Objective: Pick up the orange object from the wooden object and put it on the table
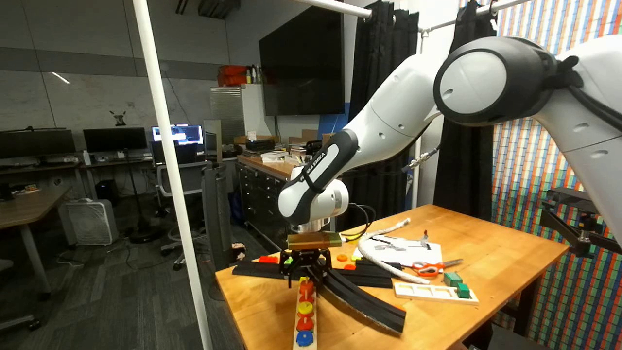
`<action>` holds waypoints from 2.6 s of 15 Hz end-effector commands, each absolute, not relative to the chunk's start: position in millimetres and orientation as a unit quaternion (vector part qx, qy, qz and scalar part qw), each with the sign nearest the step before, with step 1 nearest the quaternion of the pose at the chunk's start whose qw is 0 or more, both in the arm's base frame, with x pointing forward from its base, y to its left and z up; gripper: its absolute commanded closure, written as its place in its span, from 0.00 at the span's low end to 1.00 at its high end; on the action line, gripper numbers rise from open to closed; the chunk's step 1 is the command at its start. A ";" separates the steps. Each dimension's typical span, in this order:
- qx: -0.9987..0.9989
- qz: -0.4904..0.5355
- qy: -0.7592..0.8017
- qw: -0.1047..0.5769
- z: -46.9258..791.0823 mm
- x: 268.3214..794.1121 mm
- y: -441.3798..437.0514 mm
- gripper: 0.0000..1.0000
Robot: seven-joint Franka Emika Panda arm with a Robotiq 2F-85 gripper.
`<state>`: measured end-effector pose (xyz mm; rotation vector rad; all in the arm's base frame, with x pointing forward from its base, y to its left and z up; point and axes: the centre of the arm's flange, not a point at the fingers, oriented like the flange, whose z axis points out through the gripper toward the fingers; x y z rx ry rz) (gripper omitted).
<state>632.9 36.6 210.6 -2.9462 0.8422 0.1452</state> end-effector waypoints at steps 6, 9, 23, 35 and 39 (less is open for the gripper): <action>-0.965 0.020 0.259 0.033 214.6 646.9 38.0 0.00; -0.966 0.020 0.256 0.033 213.9 647.2 37.7 0.26; -0.967 0.010 0.255 0.009 230.7 639.5 40.2 0.77; -0.966 -0.035 0.255 -0.021 264.4 600.6 54.9 0.80; -0.974 -0.023 0.223 0.011 273.2 594.5 52.8 0.81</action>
